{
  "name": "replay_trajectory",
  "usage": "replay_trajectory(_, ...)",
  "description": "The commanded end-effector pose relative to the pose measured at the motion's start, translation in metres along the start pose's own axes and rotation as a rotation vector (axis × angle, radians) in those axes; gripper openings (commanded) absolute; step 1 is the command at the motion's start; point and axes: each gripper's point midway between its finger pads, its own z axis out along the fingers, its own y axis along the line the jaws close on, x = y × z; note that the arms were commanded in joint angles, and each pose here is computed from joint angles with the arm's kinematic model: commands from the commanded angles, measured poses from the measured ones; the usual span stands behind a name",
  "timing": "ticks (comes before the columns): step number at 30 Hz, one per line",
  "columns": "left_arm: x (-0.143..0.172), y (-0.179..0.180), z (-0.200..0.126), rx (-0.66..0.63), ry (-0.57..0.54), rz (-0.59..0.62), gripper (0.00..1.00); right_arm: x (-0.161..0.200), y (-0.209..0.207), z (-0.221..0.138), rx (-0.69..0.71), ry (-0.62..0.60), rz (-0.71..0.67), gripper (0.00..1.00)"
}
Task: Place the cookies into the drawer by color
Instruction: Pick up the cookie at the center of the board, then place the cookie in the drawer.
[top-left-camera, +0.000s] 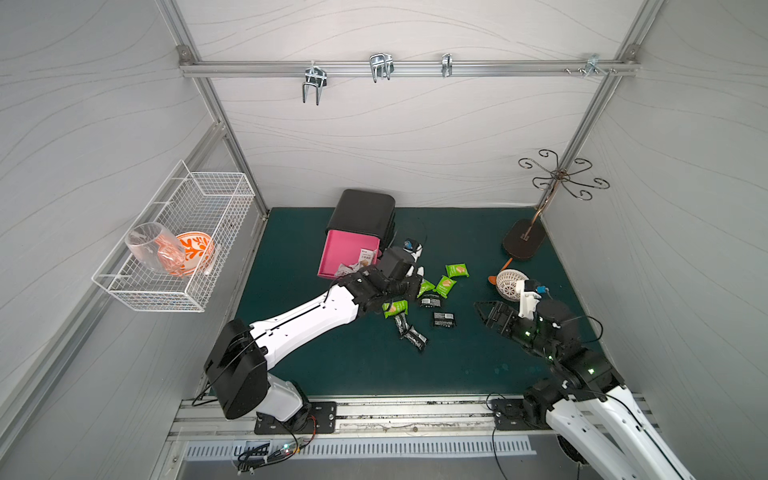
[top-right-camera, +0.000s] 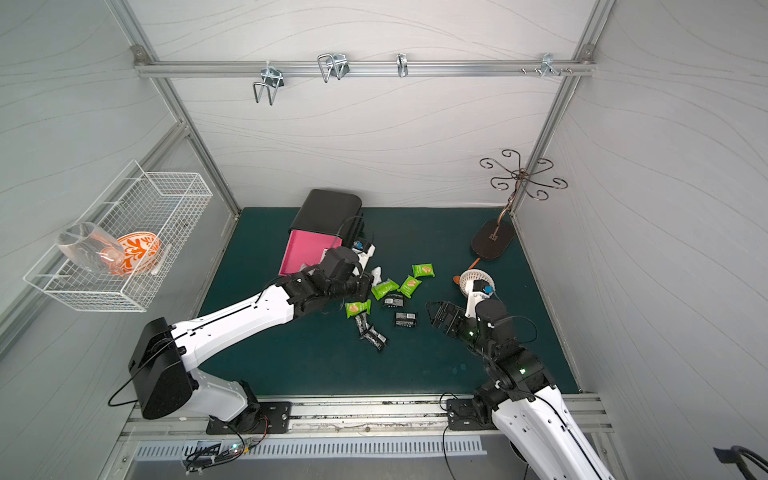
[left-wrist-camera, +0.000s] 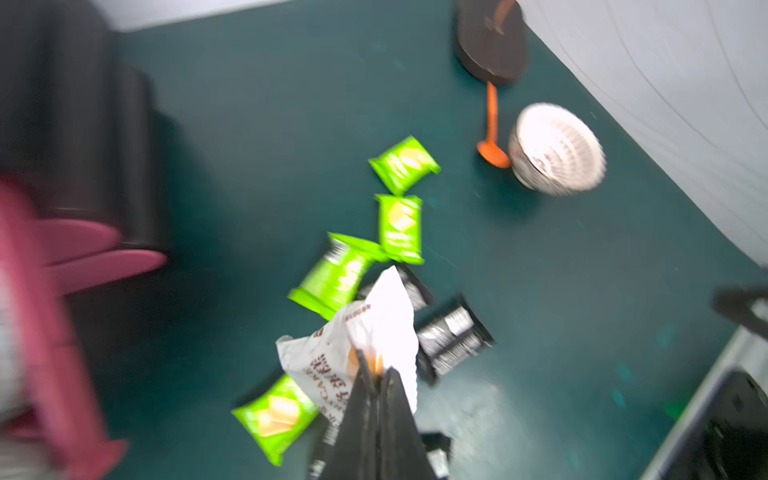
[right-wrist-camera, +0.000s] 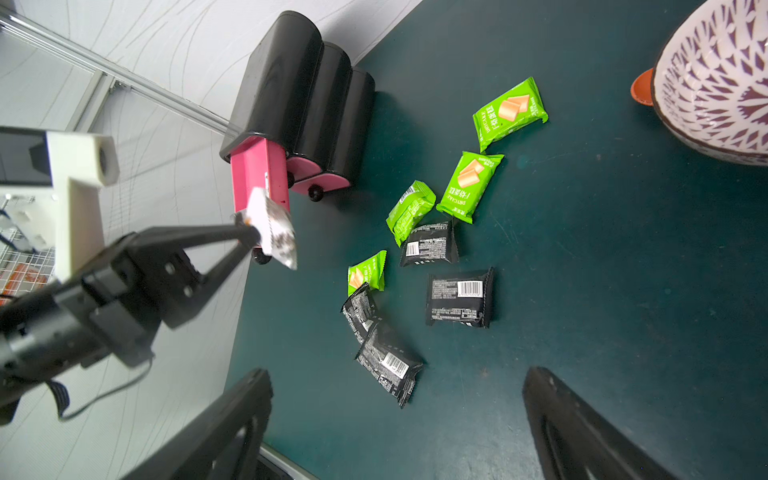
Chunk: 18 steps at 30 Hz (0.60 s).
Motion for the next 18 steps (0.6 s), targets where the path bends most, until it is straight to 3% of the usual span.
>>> replay_trajectory(1,-0.042,0.038,-0.018,-0.095,-0.127,-0.075,0.00,0.002,-0.001,-0.003,0.002,-0.001,-0.002,0.99)
replay_trajectory(8,-0.055,0.127,-0.032,-0.288,-0.180,-0.229,0.00,0.003,-0.003,0.000,0.001,-0.002,0.002,0.99)
replay_trajectory(18,-0.038,0.204,-0.028,-0.462,-0.141,-0.343,0.00,-0.003,0.000,0.005,0.008,-0.002,-0.011,0.99)
